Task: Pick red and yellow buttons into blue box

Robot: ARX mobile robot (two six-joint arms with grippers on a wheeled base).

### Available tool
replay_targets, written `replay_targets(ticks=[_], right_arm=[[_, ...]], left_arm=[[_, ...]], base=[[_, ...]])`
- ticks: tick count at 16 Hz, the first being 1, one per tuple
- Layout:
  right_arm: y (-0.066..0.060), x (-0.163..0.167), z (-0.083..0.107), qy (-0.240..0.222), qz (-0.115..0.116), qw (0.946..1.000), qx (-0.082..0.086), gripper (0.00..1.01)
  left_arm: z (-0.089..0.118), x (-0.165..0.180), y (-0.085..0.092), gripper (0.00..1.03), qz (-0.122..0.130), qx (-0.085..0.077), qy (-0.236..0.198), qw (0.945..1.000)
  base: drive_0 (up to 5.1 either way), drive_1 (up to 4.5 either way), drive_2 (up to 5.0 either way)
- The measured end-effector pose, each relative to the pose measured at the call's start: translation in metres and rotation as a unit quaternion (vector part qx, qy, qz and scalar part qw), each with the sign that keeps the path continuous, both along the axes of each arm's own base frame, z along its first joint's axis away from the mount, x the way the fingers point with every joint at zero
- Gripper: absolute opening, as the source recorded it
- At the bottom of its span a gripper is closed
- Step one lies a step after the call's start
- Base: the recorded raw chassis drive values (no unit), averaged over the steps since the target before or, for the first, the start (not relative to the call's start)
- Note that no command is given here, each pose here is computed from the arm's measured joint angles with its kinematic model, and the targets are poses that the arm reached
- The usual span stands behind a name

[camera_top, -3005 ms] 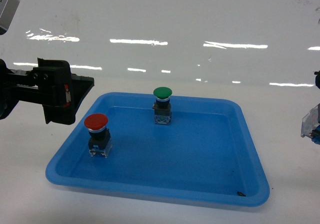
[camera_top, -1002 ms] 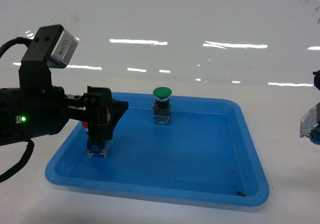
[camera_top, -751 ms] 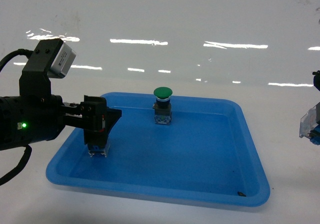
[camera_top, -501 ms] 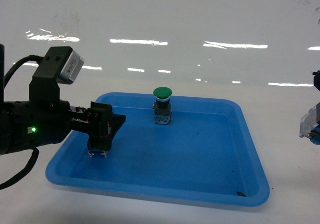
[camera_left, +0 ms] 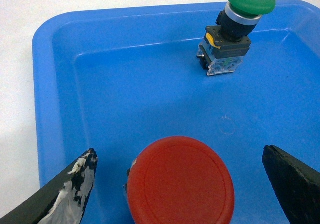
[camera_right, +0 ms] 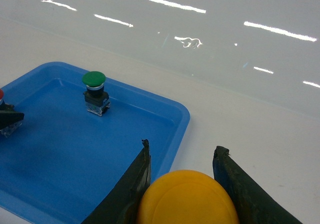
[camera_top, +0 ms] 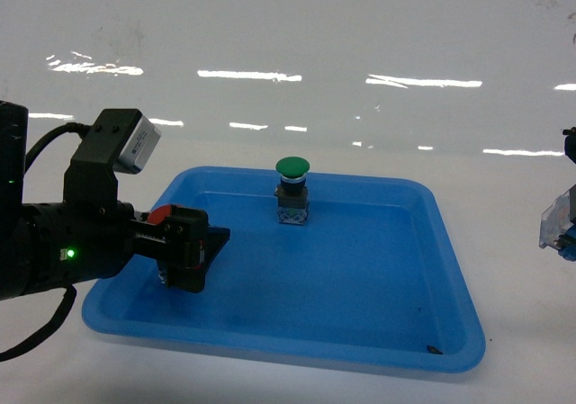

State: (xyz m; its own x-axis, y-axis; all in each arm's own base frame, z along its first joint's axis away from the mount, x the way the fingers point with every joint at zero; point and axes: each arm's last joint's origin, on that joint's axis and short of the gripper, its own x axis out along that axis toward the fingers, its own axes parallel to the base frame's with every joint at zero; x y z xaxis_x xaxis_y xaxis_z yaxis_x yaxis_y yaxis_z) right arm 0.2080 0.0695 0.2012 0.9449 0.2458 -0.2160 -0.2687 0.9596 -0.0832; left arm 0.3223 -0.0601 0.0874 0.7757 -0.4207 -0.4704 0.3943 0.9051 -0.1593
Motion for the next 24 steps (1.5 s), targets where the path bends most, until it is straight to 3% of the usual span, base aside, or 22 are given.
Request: replay_targets(ticks=[8,10,12,14,16,17,18,21,24], right_arm=[[0.000,0.000,0.000,0.000,0.000,1.0000,0.000,0.32],[0.000,0.000,0.000,0.000,0.000,1.0000,0.000,0.32],[0.000,0.000,0.000,0.000,0.000,1.0000,0.000,0.32],[0.000,0.000,0.000,0.000,0.000,1.0000,0.000,0.32],[0.000,0.000,0.000,0.000,0.000,1.0000,0.000,0.32],[0.000,0.000,0.000,0.000,0.000,1.0000,0.000,0.32],[0.000,0.000,0.000,0.000,0.000,1.0000,0.000,0.32],[0.000,0.000,0.000,0.000,0.000,1.0000,0.000,0.32],[0.000,0.000,0.000,0.000,0.000,1.0000,0.000,0.32]], left_arm=[[-0.001,0.000,-0.001,0.98,-0.002,0.001,0.002,1.0000],[-0.009,-0.002,-0.004,0.98,-0.017,0.018,0.011,0.9996],[-0.009,-0.002,-0.004,0.28,-0.018,0.020,0.010,0.9996],[-0.009,-0.002,-0.004,0.24,-0.017,0.021,0.008,0.9996],[-0.002,-0.005,0.002,0.24,0.001,0.027,0.008,0.9996],[0.020,-0.009,0.011,0.24,0.027,0.021,-0.012,0.9993],[0.073,-0.025,0.024,0.24,0.067,0.003,-0.078,0.9947],[0.102,-0.052,0.032,0.24,0.091,-0.010,-0.101,0.9907],[0.138,-0.081,0.040,0.24,0.119,-0.035,-0.148,0.9812]], base=[[0.0,0.00,0.0],[0.0,0.00,0.0],[0.0,0.00,0.0],[0.0,0.00,0.0],[0.0,0.00,0.0],[0.0,0.00,0.0],[0.0,0.00,0.0],[0.0,0.00,0.0],[0.0,0.00,0.0]])
